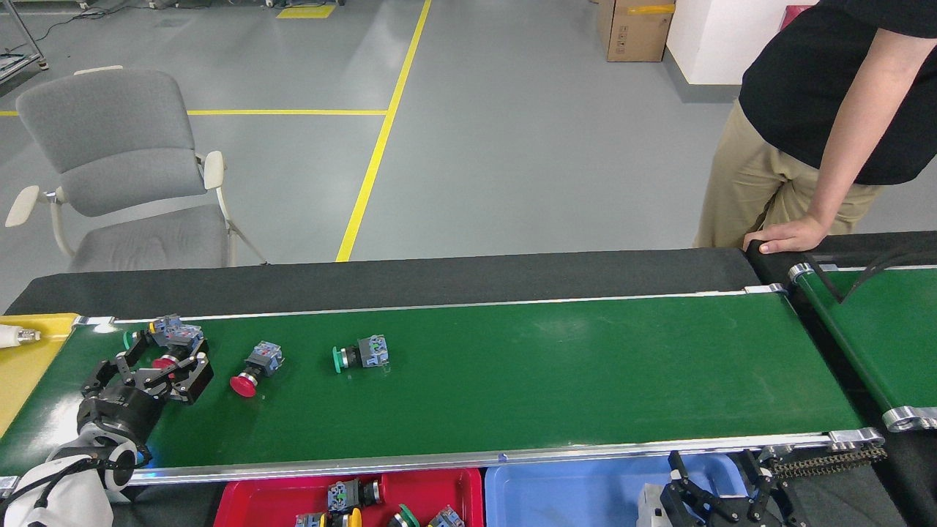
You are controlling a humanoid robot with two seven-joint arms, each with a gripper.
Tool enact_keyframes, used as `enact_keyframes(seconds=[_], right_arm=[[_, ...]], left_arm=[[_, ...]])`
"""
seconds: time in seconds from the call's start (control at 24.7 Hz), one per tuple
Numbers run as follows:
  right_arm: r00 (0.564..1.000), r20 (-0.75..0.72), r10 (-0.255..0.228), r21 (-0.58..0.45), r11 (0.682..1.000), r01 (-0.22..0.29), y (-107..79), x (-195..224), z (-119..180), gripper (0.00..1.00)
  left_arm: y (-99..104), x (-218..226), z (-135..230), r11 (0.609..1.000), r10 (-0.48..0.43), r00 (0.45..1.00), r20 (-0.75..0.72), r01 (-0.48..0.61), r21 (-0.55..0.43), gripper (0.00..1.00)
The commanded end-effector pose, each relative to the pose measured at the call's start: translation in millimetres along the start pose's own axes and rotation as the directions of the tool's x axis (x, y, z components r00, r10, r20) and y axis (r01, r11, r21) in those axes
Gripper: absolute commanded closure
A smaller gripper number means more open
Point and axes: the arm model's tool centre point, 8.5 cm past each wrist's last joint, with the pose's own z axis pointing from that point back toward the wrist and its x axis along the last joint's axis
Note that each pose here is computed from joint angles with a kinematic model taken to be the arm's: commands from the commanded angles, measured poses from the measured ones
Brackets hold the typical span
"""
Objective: Pick switch part from conveyor to tray
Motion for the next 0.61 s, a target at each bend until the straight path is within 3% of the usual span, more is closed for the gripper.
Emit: enact_keyframes(seconds=[0.0,0.08,0.36,0.57], right_arm=[[0.999,0.031,0.008,-0.02,1.0,-0.007,-7.4,6,-5,0.0],[0.999,0.05,0.011,-0.015,1.0,-0.011,-5.8,11,-6,0.0],[0.998,0.066,0.011,-0.005,1.0,-0.011,-2.3,17,-8,0.0],[0.998,0.063,0.02,0.006,1.0,-0.021,0.6,12,-11,0.0]], left_arm=[[7,-19,0,0.999,-0.022,0.998,-0.064,0.024,0.037,0.04],[-4,-31,6,1.0,-0.026,0.994,-0.104,0.027,0.009,0.11],[-11,-38,10,1.0,0.006,0.991,-0.136,-0.005,0.005,0.68],[-9,-34,8,0.999,0.051,0.991,-0.12,-0.049,0.023,0.82]])
